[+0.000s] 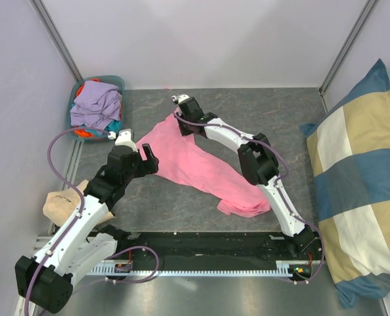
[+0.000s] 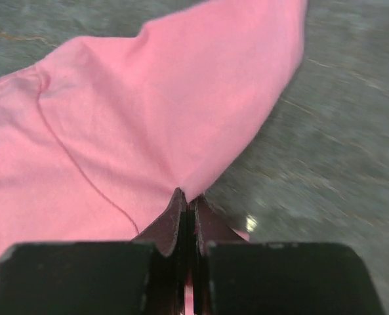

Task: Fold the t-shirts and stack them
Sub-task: Flatten the tshirt out

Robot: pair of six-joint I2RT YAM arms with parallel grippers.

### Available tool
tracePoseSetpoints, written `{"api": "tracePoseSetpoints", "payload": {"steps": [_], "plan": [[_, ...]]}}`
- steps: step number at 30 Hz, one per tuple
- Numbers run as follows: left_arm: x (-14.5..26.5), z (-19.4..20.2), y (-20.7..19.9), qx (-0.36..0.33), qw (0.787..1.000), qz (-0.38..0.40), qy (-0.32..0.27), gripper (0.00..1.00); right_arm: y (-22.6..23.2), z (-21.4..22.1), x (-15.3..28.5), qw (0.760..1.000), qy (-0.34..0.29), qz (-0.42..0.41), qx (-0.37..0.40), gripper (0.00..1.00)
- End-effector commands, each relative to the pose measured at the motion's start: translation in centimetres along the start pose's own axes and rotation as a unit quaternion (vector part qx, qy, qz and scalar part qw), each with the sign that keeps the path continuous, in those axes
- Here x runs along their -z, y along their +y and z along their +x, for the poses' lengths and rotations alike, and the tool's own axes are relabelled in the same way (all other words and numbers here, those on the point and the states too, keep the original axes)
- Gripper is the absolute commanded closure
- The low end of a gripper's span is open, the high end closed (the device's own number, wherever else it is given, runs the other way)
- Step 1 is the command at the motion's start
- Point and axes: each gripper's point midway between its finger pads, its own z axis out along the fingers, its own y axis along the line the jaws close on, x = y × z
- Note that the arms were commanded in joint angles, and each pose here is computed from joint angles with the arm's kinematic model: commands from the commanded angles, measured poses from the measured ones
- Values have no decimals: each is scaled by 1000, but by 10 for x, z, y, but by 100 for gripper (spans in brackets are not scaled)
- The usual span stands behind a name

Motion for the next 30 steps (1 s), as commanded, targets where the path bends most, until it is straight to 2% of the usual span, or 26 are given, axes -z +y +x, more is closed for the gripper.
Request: {"api": "tracePoseSetpoints", "payload": {"steps": [1,3,8,9,18,22,26,27,28,30], "plan": [[-4,0,-8,1,1000,25,-3,10,-45,-101,91,989,-120,81,-7,100],[-4,1,-10,1,1000,30,-1,10,-60,-127,129,983,-151,106,-5,100],[-3,0,-12,2,999,36,-2,10,-75,-155,199,970,-191,152,2,100],[-4,2,-12,4,999,37,0,10,-74,-166,222,966,-210,153,-3,100],[-3,8,-17,11,998,54,9,11,-68,-205,329,949,-278,144,-28,100],[-5,16,-26,14,996,81,20,12,-76,-209,361,940,-296,167,-30,100],[-9,41,-54,20,990,129,48,13,-88,-206,383,932,-303,199,-26,100],[-13,52,-59,16,989,131,61,13,-90,-201,380,933,-296,204,-24,100],[-9,62,-81,3,984,164,70,12,-91,-199,380,933,-294,207,-24,100],[-15,76,-98,-3,984,161,80,10,-93,-192,375,935,-284,211,-24,100]]}}
